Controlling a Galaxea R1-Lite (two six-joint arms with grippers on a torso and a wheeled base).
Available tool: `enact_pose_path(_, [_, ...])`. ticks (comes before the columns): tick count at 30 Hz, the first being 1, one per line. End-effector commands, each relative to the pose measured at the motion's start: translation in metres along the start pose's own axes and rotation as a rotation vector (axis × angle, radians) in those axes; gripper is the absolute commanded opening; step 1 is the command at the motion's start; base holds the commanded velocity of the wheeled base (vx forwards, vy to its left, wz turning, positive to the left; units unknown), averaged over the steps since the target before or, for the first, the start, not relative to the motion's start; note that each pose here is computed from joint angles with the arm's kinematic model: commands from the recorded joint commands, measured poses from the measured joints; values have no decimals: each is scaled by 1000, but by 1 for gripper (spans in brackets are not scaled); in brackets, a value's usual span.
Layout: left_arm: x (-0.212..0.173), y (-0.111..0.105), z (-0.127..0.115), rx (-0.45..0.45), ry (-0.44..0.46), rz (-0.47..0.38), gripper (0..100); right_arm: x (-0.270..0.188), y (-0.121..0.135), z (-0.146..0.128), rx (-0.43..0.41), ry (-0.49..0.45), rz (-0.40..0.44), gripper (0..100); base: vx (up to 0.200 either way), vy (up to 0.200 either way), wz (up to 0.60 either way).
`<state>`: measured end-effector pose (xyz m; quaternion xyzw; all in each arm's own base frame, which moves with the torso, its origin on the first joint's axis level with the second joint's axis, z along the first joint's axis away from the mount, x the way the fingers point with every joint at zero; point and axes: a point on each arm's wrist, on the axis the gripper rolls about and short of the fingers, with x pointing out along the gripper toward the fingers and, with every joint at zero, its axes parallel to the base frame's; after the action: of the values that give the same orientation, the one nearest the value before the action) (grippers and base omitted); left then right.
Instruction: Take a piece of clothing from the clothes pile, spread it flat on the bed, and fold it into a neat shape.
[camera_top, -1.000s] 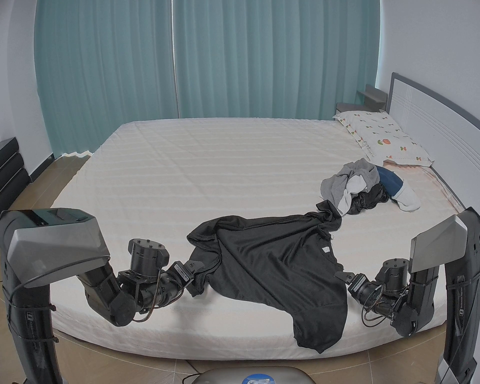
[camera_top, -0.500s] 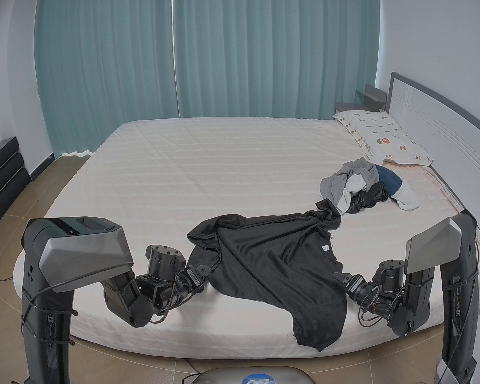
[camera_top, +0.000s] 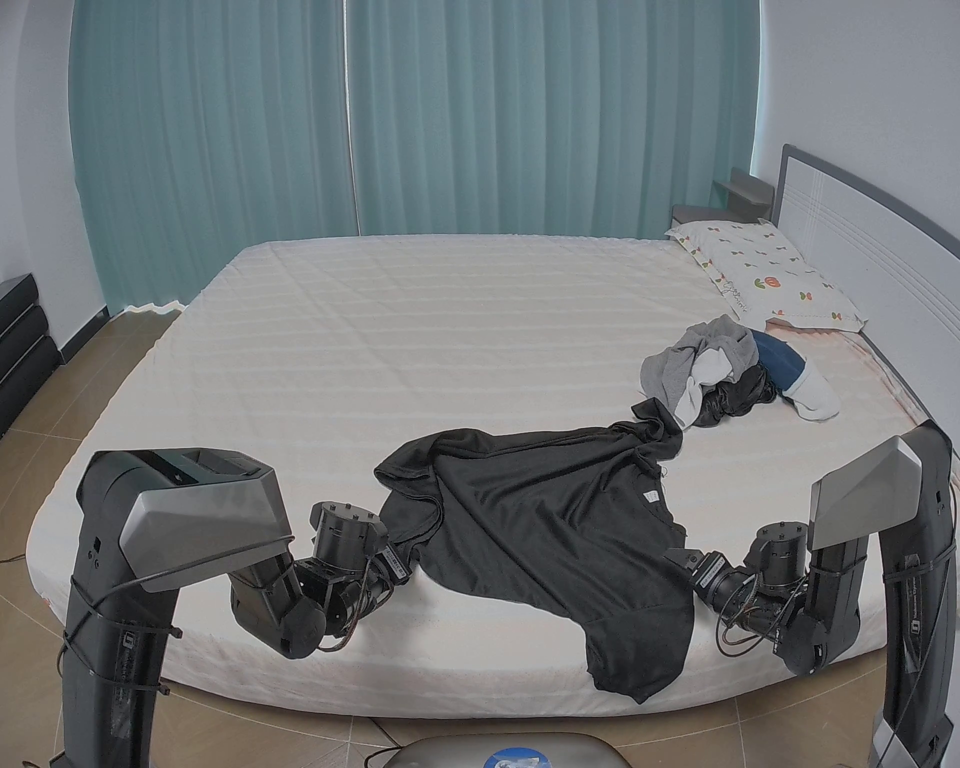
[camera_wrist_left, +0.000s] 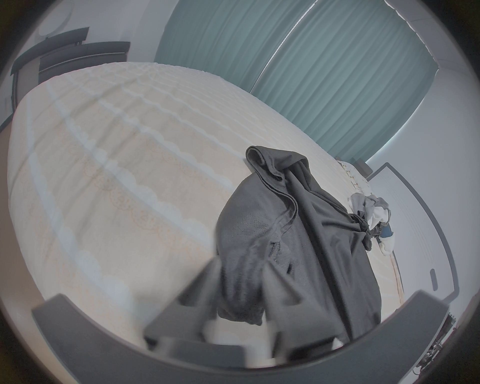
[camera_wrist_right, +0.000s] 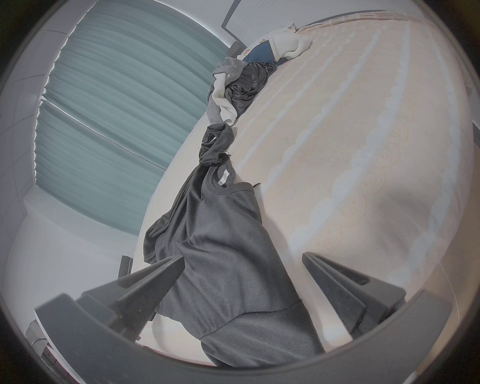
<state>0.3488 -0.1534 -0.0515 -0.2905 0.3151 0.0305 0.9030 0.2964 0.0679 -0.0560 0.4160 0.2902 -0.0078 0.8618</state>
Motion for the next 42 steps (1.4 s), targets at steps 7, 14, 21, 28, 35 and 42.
enact_pose_path(7, [-18,30,-6,-31,22,101,0,-5,-2,2,9,-11,-10,100,0,0,0])
enact_pose_path(14, [-72,49,15,-94,23,38,0,-17,-11,5,26,4,-49,100,0,0,0])
enact_pose_path(21, [-113,78,12,-120,105,92,0,-22,-13,3,8,51,-41,100,0,0,0])
enact_pose_path(28, [-107,102,24,-209,166,62,0,-23,-18,-6,-72,88,-65,100,0,0,0])
enact_pose_path(35, [-104,104,21,-204,173,70,0,-17,-16,-9,-103,98,-41,100,0,0,0])
enact_pose_path(42, [-100,103,23,-201,164,63,0,-5,-18,-11,-223,125,-2,100,0,0,0])
